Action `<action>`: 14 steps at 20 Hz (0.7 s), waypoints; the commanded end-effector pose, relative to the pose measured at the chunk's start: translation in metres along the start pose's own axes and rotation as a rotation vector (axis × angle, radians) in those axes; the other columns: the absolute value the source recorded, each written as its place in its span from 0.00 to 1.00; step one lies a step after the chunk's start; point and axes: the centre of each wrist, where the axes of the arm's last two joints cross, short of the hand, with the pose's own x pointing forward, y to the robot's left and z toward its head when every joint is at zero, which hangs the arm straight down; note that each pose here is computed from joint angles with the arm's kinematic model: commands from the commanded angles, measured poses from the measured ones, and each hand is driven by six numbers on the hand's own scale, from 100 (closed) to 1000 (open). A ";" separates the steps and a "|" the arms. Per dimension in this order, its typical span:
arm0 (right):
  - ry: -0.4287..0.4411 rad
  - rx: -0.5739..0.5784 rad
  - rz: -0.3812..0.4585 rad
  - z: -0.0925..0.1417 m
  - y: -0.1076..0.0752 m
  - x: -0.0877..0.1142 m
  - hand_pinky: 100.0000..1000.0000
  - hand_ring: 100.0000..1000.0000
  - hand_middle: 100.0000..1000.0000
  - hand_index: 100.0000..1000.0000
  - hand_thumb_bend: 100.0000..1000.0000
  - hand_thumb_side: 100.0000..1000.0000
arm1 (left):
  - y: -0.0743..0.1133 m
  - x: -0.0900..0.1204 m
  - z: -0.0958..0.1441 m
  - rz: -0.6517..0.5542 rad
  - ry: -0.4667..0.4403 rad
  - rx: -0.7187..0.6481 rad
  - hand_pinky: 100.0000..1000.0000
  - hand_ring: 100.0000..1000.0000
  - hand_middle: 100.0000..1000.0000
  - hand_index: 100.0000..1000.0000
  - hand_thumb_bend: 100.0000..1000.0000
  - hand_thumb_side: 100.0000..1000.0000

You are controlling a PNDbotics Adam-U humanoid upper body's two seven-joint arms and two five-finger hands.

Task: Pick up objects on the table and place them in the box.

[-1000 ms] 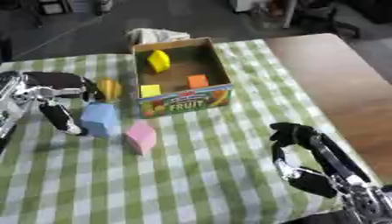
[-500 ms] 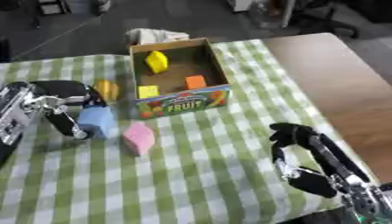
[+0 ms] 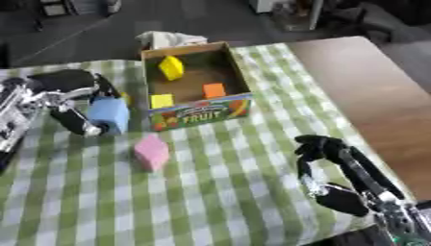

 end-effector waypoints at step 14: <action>-0.034 0.014 -0.003 -0.004 -0.001 0.005 0.66 0.59 0.60 0.82 0.00 0.17 | 0.011 0.033 -0.075 0.011 0.013 0.171 0.59 0.54 0.58 0.79 0.17 0.12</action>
